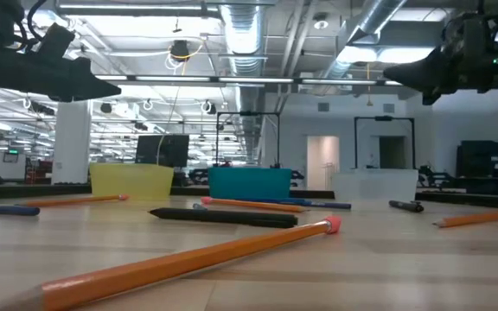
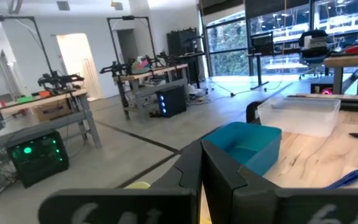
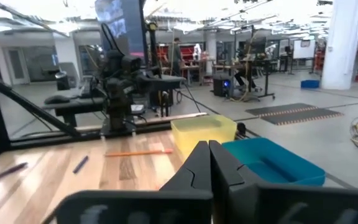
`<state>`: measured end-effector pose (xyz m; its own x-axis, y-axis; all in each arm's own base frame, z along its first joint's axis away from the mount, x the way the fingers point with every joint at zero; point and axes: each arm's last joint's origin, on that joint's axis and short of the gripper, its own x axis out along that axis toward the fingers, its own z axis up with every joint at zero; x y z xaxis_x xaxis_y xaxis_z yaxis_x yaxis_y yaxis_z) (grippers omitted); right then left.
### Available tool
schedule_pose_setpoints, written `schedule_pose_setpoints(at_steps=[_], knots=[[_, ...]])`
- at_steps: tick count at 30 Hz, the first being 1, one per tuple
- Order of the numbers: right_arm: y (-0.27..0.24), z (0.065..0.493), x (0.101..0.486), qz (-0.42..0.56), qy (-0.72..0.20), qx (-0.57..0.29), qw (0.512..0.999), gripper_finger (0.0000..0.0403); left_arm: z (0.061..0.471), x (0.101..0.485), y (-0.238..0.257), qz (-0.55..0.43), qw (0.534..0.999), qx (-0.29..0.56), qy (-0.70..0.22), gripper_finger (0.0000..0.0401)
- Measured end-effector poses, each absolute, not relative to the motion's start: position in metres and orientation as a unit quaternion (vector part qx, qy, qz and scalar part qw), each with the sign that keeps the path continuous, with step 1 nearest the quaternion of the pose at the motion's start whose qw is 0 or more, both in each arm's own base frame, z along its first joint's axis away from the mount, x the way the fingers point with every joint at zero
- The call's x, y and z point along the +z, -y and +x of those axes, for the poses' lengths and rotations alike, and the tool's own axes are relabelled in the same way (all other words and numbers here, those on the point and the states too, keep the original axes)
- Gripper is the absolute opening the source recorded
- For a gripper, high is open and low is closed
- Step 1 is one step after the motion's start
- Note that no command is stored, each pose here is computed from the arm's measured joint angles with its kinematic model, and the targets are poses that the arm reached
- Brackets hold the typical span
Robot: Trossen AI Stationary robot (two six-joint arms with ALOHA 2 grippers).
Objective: Sort crayons/erasers/pens/pencils in bins
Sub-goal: Put the blue crayon into the transparent white bin
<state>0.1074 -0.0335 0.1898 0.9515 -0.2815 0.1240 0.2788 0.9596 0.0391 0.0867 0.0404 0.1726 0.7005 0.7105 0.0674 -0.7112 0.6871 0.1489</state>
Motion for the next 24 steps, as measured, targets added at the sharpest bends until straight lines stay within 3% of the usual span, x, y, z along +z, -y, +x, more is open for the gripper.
schedule_pose_setpoints(at_steps=[24], knots=[[0.032, 0.129, 0.182, 0.031, -0.043, -0.135, 0.989, 0.0002, 0.089, 0.172, -0.038, 0.067, 0.942, 0.329, 0.010, 0.0000]])
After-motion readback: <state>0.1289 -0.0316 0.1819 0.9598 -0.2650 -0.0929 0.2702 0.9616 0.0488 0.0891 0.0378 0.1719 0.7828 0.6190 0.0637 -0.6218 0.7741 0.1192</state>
